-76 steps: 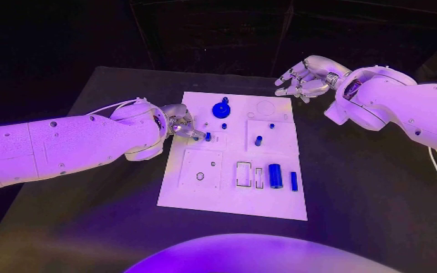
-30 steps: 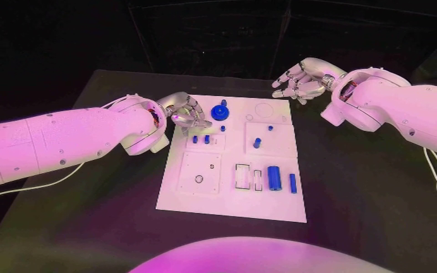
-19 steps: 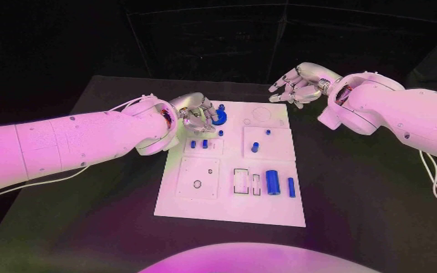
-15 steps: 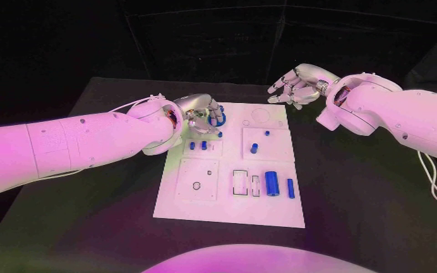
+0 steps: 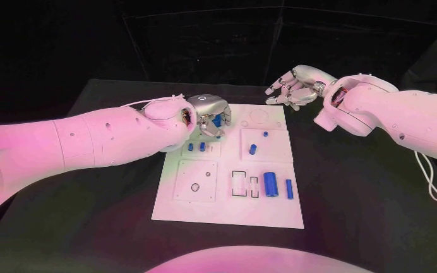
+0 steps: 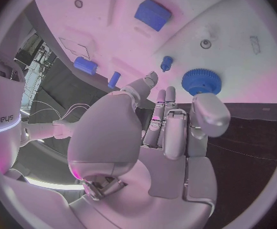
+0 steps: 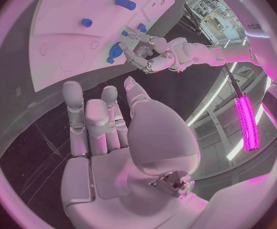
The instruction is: Assemble the parts on the task board
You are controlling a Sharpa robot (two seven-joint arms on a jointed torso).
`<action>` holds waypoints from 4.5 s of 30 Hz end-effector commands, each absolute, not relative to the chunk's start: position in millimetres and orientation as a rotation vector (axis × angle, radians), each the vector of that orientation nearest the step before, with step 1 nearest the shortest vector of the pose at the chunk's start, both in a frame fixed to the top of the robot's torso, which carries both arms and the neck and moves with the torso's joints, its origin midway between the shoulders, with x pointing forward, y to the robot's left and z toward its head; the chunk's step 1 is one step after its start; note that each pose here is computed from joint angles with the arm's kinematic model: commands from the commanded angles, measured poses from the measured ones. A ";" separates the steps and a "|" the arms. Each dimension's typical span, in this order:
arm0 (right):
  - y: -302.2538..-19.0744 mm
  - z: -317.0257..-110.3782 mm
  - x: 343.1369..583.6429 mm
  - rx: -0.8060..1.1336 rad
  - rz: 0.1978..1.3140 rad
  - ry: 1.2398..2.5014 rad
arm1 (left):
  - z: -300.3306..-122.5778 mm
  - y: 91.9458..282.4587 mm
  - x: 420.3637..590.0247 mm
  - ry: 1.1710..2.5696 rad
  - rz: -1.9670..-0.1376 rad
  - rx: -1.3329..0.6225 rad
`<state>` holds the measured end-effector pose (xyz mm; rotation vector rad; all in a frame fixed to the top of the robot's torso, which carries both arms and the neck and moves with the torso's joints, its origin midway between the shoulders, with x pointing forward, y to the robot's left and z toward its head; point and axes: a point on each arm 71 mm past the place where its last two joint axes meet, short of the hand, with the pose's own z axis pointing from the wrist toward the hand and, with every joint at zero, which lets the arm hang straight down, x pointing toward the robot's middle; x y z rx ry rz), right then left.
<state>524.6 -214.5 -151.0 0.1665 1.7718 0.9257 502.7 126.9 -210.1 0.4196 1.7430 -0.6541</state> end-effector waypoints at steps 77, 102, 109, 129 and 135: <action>-210.2 -149.8 526.0 0.154 0.938 1.766 | -197.7 148.6 496.5 1.747 -0.618 0.404; -212.1 -150.1 526.3 0.157 0.933 1.767 | -198.8 192.6 496.9 1.835 -0.560 0.321; -211.2 -150.0 526.3 0.148 0.930 1.766 | -201.7 192.8 499.3 1.847 -0.552 0.322; -210.8 -150.1 526.5 0.144 0.929 1.767 | -207.2 190.0 498.3 1.883 -0.549 0.338; -210.5 -150.2 526.6 0.144 0.929 1.767 | -208.0 188.8 496.7 1.895 -0.554 0.347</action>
